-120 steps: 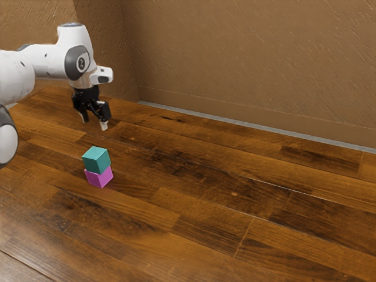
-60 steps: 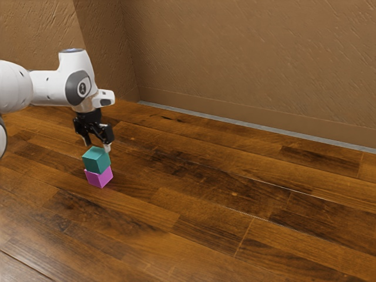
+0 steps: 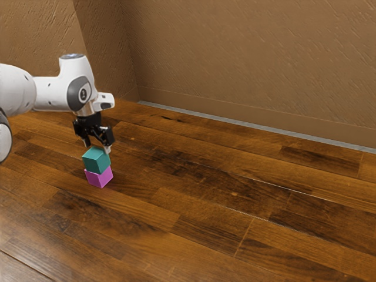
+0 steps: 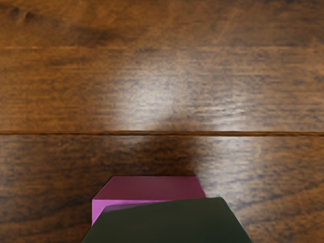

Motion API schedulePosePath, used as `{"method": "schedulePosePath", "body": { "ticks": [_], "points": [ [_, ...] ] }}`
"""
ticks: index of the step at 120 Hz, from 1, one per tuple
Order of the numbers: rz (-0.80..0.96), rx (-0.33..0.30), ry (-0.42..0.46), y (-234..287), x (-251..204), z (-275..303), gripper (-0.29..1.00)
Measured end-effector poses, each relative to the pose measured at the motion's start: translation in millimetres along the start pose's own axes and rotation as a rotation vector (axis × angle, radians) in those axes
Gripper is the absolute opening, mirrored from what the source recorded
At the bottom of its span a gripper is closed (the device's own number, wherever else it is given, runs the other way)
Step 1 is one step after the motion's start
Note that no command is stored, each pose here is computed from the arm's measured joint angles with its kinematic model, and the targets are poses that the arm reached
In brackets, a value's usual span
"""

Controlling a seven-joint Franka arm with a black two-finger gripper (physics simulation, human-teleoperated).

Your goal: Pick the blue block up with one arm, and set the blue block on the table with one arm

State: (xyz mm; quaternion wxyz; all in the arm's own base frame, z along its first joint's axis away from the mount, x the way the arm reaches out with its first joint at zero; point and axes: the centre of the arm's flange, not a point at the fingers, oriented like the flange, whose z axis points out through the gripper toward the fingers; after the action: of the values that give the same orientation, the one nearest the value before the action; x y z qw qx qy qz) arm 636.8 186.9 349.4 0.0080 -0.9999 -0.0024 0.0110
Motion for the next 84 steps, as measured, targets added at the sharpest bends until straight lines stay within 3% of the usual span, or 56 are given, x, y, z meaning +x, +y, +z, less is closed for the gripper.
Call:
{"method": "schedulePosePath", "body": {
  "ticks": [84],
  "points": [
    [-0.017,-0.004,-0.003,4.6,-19.6,31.4,0.66]
  ]
}}
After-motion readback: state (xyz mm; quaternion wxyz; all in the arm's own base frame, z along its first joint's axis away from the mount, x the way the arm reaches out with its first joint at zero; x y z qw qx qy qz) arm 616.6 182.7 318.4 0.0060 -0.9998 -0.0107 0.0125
